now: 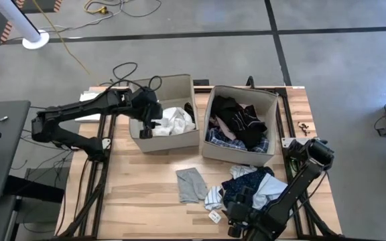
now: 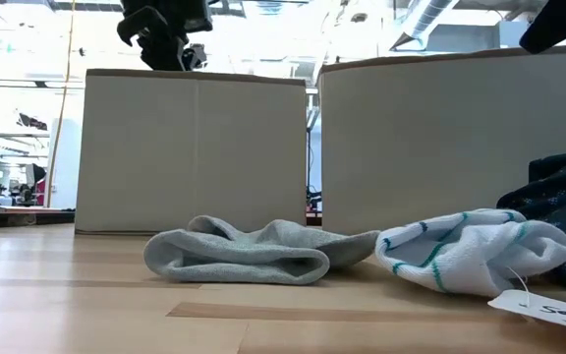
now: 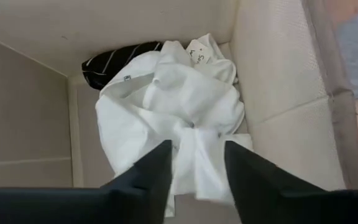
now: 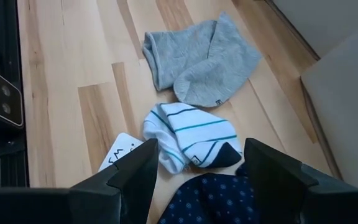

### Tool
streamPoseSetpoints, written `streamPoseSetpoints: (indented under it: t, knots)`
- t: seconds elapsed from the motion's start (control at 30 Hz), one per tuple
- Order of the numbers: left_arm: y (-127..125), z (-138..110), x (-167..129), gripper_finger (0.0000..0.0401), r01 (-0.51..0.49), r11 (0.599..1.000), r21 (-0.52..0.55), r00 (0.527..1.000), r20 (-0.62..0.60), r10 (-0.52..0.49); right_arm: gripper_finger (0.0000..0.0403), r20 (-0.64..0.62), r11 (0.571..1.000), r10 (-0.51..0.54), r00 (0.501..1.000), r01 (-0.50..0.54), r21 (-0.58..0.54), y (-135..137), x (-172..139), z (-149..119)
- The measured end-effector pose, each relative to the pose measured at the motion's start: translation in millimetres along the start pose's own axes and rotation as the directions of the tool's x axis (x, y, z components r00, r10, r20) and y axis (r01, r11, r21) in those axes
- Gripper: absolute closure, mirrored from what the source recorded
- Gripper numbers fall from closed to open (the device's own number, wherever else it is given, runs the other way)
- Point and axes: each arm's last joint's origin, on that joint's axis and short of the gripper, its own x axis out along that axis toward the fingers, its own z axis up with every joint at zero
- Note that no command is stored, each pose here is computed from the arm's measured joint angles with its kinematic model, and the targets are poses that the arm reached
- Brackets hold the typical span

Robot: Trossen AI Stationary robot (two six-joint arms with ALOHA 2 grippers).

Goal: Sort clothes
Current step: Put the white sock into the left white laundry bin

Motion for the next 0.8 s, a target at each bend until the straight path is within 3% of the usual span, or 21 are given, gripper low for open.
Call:
streamPoseSetpoints:
  t: [0.27, 0.6, 0.8]
  knots:
    - [4, 10, -13, 0.0187, -0.021, 1.0, -0.01, 0.999, 0.05, 0.021, 0.0149, 0.0, 1.0, 0.001, 1.0, -0.001, -0.002, 0, 0, 0]
    - [1, 36, -61, 0.0179, -0.07, 0.997, 0.019, 0.964, 0.257, 0.063, 0.0149, 0.018, 0.998, 0.013, 1.0, -0.012, -0.061, 1, 4, 6]
    - [-20, 45, -84, 0.0179, -0.047, 0.993, 0.106, 0.936, 0.353, 0.006, 0.0149, 0.033, 0.994, 0.014, 0.999, -0.011, -0.113, -1, 13, 15]
